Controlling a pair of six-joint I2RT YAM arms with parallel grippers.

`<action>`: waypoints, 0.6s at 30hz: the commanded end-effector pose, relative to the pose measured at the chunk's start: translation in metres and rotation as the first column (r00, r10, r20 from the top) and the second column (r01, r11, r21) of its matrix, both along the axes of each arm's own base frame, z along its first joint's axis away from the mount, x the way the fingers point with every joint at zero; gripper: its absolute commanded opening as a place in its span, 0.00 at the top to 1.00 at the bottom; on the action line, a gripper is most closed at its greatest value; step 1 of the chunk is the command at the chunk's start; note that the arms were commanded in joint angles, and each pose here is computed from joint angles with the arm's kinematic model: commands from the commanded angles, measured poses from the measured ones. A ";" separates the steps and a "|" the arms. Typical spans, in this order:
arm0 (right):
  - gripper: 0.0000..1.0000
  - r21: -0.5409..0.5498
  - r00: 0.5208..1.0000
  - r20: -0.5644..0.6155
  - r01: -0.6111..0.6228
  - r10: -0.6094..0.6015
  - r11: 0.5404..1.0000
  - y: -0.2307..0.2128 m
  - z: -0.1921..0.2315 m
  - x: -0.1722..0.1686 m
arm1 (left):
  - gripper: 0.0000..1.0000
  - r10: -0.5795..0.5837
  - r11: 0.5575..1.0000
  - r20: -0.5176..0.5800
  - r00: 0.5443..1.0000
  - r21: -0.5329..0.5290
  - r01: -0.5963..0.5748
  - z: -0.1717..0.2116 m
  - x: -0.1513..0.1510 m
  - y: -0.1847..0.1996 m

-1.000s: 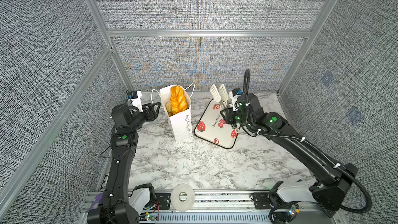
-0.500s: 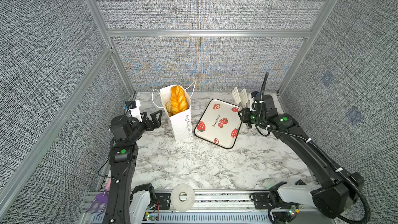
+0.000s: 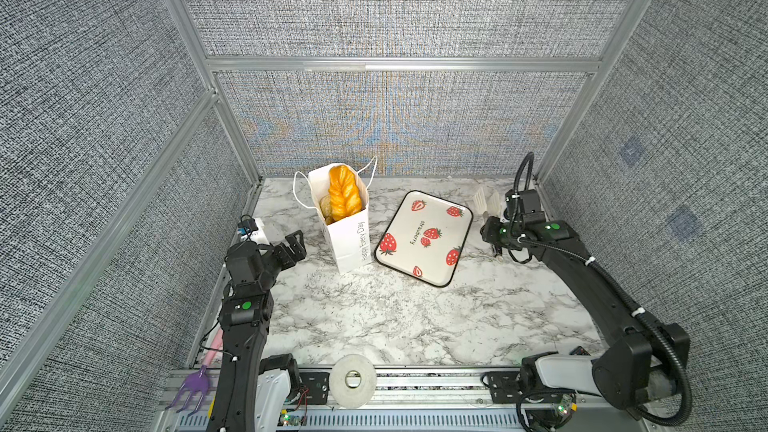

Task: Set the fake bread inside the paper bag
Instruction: 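Withdraw the right tongs past the tray while the left gripper releases the bag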

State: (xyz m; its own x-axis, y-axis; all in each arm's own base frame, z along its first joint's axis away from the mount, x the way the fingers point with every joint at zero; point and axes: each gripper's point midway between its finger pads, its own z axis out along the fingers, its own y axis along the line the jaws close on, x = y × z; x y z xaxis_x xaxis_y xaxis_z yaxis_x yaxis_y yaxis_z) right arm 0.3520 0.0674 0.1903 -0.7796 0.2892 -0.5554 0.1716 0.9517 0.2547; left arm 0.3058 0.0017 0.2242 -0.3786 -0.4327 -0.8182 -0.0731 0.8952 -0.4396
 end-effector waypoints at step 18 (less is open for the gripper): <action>0.59 0.004 0.981 -0.186 0.061 -0.059 0.998 -0.025 -0.081 0.008 | 0.01 0.228 0.974 -0.037 0.973 -0.008 -0.228 -0.038 0.008 0.037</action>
State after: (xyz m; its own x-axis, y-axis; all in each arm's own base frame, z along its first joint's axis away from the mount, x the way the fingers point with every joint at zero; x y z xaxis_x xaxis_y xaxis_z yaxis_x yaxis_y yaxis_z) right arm 0.3526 0.0416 0.1107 -0.8551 0.3469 -0.3852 0.2838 0.9351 0.2123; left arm 0.3108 0.0341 0.1779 -0.3448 -0.5198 -0.7816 -0.2879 0.8511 -0.4390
